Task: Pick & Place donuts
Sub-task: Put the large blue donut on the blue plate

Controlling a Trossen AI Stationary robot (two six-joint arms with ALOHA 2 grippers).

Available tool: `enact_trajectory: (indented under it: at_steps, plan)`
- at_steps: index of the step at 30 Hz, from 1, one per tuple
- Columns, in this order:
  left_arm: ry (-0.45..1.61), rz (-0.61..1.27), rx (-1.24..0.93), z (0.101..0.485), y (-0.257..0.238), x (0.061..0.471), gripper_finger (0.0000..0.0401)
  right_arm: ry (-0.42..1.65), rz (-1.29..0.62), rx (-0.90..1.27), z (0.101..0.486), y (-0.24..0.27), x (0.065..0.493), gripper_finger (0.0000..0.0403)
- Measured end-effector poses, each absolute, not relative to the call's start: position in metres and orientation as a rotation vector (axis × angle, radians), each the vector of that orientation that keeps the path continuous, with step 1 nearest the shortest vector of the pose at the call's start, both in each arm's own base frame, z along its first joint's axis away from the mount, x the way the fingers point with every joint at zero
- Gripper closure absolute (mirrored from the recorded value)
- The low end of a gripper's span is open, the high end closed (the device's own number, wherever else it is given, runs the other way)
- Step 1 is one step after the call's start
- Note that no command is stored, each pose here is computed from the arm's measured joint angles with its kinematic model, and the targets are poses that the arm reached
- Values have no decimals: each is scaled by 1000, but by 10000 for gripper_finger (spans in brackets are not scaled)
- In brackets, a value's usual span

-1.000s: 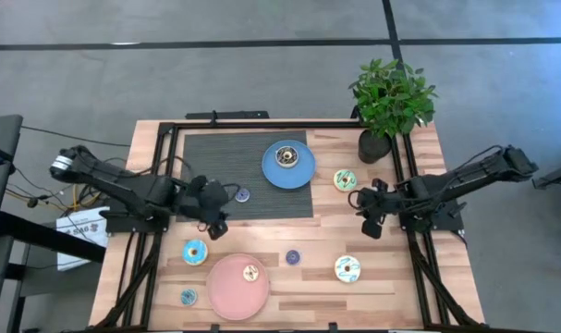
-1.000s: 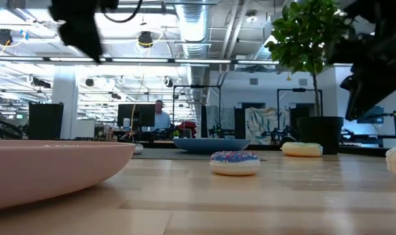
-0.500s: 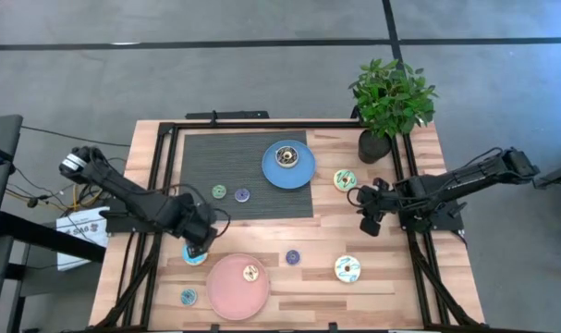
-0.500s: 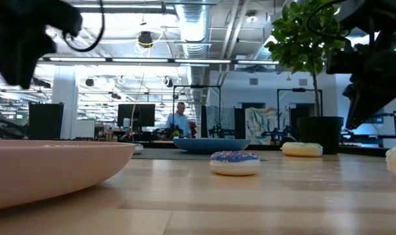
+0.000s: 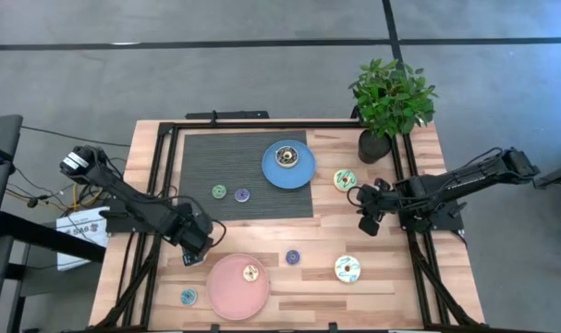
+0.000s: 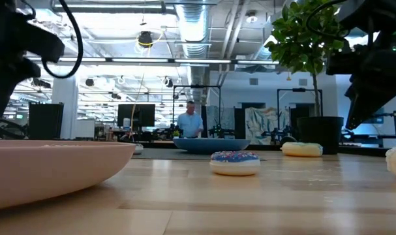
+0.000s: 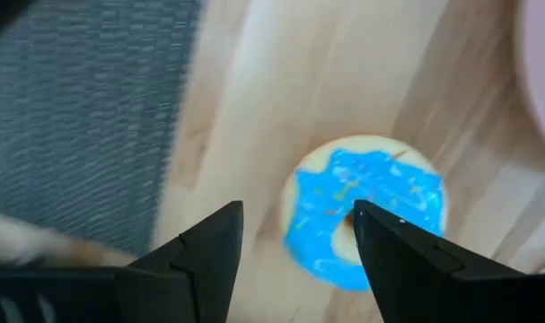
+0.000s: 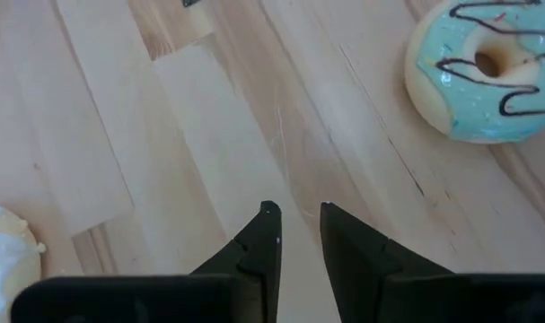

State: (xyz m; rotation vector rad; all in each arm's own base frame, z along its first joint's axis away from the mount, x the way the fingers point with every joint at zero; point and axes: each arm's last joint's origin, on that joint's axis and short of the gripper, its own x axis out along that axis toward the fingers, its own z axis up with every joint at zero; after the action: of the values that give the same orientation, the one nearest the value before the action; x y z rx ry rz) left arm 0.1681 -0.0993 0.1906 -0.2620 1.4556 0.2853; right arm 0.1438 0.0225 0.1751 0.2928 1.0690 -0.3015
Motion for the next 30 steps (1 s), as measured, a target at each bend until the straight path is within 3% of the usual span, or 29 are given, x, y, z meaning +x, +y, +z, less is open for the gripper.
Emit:
enact_trajectory:
  at_steps: [18, 30]
  plan:
    - [1493, 73, -145, 178, -105, 163, 195, 1020, -316, 339, 177, 23, 148, 333]
    - [1506, 116, -179, 163, -102, 158, 195, 1020, -317, 339, 177, 23, 148, 333]
